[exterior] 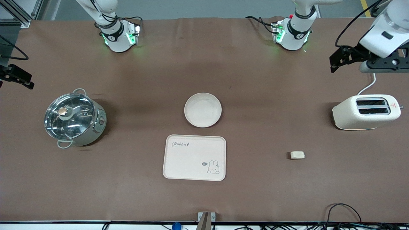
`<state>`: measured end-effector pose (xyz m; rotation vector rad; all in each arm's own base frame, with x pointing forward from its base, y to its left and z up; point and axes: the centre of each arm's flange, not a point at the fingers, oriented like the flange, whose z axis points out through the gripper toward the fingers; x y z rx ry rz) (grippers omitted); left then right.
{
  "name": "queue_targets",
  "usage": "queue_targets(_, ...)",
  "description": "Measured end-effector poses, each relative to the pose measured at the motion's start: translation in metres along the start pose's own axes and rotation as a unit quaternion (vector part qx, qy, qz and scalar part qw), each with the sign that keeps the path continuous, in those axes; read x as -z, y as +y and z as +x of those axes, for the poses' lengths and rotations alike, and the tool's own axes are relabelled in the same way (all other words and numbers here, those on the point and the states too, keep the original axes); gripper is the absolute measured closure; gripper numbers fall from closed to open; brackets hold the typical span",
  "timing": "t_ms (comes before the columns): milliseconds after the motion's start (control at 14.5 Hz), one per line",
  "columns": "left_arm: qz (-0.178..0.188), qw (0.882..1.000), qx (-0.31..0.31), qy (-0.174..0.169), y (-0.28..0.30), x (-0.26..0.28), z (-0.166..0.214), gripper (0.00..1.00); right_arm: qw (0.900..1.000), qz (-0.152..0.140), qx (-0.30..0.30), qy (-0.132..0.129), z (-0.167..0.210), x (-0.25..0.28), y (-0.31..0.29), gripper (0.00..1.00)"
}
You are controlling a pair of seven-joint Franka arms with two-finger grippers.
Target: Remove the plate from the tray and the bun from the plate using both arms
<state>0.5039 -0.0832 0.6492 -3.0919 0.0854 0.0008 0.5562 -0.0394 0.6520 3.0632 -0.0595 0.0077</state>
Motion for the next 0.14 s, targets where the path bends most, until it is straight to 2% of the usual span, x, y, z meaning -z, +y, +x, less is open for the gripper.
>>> queue_targets(138,-0.001,1.0,0.003,0.002,-0.0072,0.0012,-0.0002,0.0,1.0,0.0,0.0,0.0,0.0002,-0.0003,0.0003,0.0)
